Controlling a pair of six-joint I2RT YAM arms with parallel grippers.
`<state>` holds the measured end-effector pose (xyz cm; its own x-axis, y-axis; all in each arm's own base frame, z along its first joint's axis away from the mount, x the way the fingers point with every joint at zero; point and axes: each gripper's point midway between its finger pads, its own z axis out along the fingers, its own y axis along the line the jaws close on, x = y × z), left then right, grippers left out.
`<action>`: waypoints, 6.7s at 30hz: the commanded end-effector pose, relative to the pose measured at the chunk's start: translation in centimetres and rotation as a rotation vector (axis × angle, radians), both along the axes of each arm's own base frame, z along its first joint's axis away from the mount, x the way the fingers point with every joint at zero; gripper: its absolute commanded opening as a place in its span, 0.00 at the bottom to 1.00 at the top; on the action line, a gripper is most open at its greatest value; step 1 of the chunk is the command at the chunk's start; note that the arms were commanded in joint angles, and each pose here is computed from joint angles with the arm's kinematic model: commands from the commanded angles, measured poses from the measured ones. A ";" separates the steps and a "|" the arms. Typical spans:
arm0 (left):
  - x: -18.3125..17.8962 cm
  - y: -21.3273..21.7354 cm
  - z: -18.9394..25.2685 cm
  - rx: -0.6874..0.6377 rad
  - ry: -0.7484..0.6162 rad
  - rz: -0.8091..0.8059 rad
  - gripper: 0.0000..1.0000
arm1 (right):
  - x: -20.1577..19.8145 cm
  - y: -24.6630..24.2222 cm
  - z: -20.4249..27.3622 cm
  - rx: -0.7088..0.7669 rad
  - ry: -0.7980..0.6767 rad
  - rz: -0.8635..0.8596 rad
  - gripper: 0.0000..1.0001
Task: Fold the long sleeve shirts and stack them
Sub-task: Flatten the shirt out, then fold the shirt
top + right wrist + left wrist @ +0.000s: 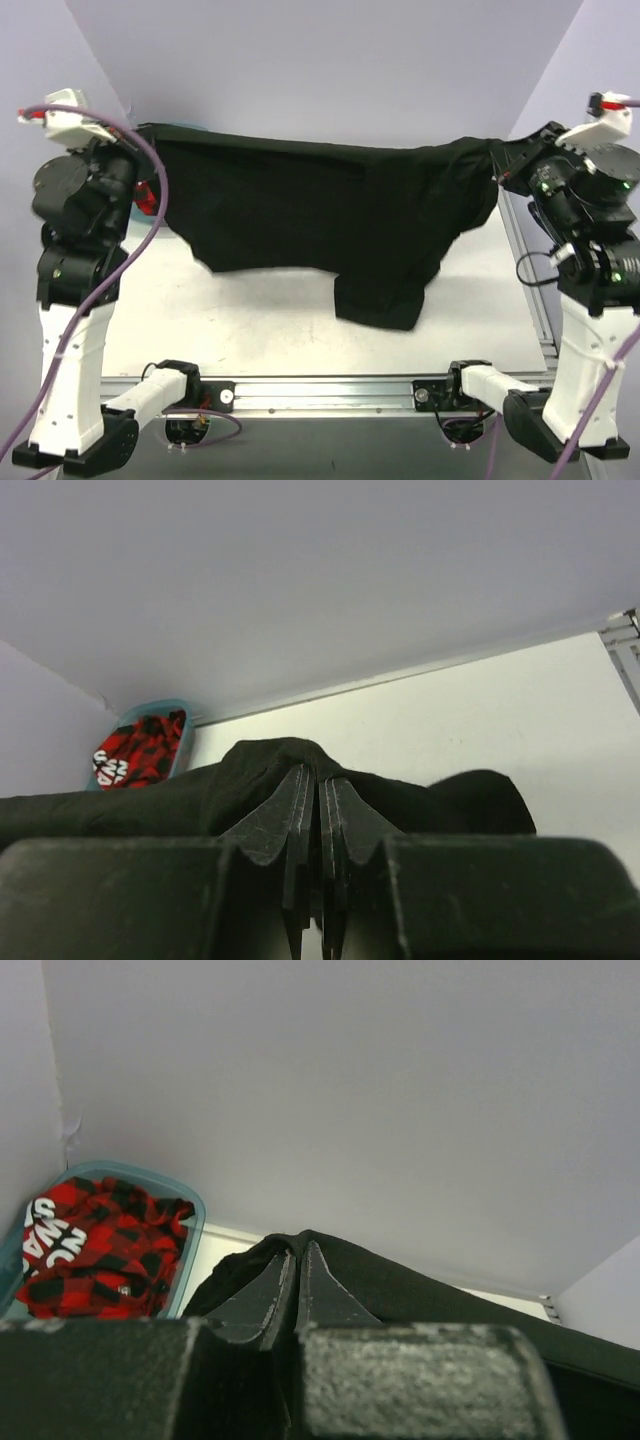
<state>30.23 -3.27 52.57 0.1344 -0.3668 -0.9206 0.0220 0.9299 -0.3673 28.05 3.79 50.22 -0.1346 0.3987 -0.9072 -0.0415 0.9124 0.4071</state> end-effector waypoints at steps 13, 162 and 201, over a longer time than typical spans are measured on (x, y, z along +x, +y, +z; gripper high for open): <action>-16.8 3.3 11.0 -0.012 -0.419 0.023 0.00 | -15.0 -1.0 10.8 -0.023 -0.464 -0.019 0.00; 3.8 -7.8 -35.1 0.029 0.729 -0.143 0.97 | -5.0 21.2 -32.4 -0.298 0.805 0.664 0.79; -3.1 -10.2 -47.3 -0.046 1.000 -0.238 0.97 | -5.5 7.3 -48.8 -0.090 1.124 0.025 0.75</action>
